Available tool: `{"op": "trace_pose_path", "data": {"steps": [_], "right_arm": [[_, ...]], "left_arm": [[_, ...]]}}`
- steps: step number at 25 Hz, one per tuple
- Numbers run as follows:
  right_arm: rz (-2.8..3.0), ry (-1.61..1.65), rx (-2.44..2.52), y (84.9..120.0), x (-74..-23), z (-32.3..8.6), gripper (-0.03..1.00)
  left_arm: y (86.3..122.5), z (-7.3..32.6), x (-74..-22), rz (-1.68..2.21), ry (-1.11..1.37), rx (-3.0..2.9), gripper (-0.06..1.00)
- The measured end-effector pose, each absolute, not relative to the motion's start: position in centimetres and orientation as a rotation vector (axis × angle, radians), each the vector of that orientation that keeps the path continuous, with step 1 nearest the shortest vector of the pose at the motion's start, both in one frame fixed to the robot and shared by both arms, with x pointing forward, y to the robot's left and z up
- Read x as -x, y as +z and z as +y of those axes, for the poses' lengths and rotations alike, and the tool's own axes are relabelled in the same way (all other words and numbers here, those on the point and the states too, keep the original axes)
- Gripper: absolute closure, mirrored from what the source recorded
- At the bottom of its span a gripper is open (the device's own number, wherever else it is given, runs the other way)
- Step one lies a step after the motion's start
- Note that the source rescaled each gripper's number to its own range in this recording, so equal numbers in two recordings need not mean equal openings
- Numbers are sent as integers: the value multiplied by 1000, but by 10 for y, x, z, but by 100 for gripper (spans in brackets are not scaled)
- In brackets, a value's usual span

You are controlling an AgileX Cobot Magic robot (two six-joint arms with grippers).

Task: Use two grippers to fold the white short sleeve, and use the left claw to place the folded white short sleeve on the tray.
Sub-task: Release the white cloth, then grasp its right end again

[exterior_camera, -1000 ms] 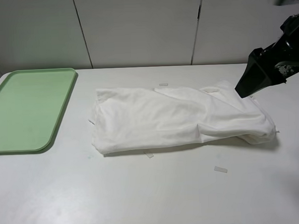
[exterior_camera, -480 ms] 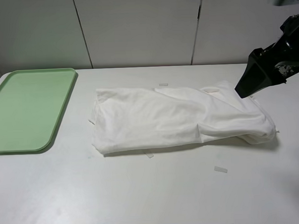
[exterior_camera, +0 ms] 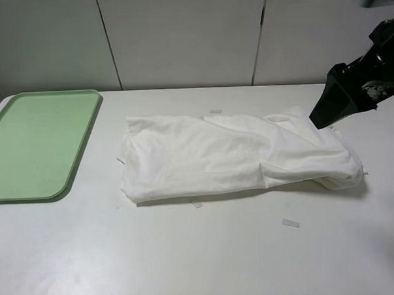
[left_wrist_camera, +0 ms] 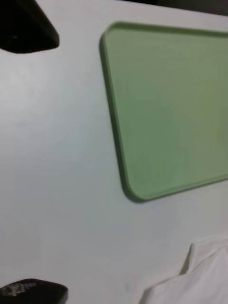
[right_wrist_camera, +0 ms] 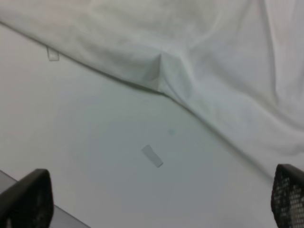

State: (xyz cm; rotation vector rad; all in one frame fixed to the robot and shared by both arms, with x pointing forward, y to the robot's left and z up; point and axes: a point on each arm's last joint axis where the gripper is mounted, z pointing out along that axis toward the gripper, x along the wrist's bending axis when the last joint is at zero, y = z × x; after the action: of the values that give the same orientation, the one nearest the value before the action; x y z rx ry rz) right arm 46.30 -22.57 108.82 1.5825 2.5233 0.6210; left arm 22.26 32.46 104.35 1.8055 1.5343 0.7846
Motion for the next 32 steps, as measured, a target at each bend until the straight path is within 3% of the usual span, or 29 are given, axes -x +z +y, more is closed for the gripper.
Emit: {"op": "trace_pose_path", "data": {"steps": [32], "right_arm": [[2476,704,-1583,1091,-467,-223,-3]], "left_arm": [[1035,311,-230,1530,625,-1708,3]]}}
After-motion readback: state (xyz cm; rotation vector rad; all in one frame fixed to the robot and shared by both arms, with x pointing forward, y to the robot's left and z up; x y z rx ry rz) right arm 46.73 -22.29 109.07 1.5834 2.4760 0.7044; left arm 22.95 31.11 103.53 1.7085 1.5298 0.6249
